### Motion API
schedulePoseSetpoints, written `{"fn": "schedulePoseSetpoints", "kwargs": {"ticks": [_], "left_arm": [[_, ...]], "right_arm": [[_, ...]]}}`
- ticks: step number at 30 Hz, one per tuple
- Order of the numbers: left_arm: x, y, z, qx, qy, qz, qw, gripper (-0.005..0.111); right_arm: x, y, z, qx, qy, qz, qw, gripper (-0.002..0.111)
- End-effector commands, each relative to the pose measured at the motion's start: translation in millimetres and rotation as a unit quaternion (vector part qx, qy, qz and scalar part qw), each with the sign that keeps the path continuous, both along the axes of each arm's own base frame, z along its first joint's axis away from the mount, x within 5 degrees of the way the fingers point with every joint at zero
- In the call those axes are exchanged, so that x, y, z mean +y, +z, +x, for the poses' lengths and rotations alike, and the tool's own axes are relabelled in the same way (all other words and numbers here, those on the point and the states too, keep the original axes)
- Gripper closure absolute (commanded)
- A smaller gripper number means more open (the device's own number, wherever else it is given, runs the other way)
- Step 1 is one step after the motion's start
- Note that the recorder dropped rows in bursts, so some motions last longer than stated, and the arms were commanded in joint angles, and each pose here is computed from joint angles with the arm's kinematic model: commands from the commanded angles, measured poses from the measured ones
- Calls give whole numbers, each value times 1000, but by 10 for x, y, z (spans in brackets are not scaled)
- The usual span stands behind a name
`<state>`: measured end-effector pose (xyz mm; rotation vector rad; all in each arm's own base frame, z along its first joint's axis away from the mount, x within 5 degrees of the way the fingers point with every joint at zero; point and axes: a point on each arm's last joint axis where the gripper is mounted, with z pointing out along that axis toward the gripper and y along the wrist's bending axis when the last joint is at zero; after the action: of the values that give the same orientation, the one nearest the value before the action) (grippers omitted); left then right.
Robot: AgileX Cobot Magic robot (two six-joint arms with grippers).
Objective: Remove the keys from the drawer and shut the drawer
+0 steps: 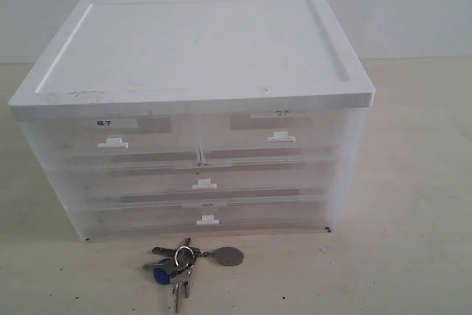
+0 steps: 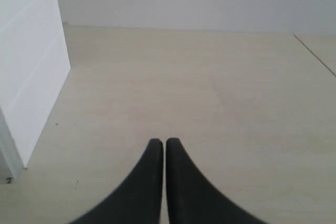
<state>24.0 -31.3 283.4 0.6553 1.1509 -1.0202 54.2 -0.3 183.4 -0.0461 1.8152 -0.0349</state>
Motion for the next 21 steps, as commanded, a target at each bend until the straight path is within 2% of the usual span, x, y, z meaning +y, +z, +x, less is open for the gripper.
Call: {"fn": "schedulePoseSetpoints", "kwargs": {"ticks": [1, 21], "left_arm": [[-4, -11, -5, 6, -8, -1, 1000, 102], [-4, -11, -5, 6, -8, -1, 1000, 102]], "right_arm": [[-1, 5, -3, -4, -3, 8, 1000, 108], [-1, 5, -3, -4, -2, 4, 1000, 108]]}}
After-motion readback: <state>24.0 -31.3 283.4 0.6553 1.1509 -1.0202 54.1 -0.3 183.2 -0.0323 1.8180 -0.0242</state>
